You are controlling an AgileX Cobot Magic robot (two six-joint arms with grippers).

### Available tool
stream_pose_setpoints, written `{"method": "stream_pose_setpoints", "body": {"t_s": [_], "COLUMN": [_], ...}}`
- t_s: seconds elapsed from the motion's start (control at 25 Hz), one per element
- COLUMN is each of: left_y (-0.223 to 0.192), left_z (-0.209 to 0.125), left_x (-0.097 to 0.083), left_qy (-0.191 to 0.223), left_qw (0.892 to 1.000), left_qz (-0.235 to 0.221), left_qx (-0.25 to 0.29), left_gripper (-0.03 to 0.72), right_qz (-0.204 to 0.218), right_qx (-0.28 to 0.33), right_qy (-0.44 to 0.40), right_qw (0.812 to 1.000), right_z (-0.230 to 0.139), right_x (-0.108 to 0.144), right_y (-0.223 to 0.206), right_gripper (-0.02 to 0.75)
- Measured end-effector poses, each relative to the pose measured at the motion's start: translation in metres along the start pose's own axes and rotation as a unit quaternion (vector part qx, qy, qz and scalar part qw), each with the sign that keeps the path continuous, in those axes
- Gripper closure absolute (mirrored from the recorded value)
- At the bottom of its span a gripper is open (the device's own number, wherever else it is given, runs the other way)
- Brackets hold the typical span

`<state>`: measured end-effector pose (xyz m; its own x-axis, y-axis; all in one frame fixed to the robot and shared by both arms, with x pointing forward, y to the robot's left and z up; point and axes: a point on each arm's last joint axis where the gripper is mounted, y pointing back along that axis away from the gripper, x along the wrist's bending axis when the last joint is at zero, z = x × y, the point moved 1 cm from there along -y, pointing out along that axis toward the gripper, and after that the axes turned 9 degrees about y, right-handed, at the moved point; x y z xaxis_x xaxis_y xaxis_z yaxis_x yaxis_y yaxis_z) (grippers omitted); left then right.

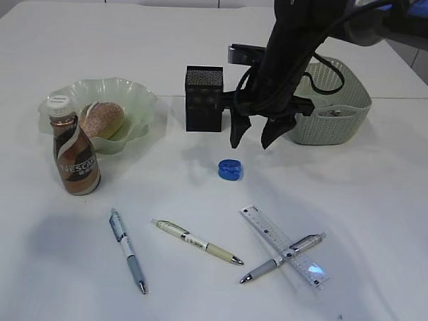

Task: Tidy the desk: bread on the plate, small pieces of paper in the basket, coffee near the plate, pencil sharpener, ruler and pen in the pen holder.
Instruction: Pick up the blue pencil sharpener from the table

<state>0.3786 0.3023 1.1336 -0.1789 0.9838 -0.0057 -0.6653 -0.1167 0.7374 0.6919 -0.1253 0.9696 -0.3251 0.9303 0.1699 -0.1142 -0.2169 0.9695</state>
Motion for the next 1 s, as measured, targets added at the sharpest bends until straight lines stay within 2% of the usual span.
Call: {"method": "stream_pose_setpoints", "body": {"t_s": [0.32, 0.6, 0.72, 1.0], "left_y": [0.000, 0.000, 0.001, 0.001], "left_z": [-0.001, -0.001, -0.002, -0.002], "left_x": [0.000, 0.000, 0.001, 0.001], "left_qy": [0.000, 0.000, 0.001, 0.001], "left_qw": [1.000, 1.000, 1.000, 1.000], "left_qz": [0.000, 0.002, 0.003, 0.004], "left_qx": [0.003, 0.006, 0.010, 0.013], "left_gripper": [0.294, 0.294, 0.294, 0.294], "right_qz": [0.000, 0.011, 0.027, 0.030], "right_qx": [0.003, 0.022, 0.009, -0.011], "right_qy": [-0.003, -0.018, -0.022, -0.025], "right_qw": [1.000, 1.000, 0.999, 0.999], "right_z": [0.000, 0.002, 0.007, 0.012], "right_x": [-0.001, -0.003, 0.001, 0.005], "right_y": [-0.004, -0.030, -0.037, -0.037], "right_gripper": [0.267, 0.267, 0.267, 0.267]}}
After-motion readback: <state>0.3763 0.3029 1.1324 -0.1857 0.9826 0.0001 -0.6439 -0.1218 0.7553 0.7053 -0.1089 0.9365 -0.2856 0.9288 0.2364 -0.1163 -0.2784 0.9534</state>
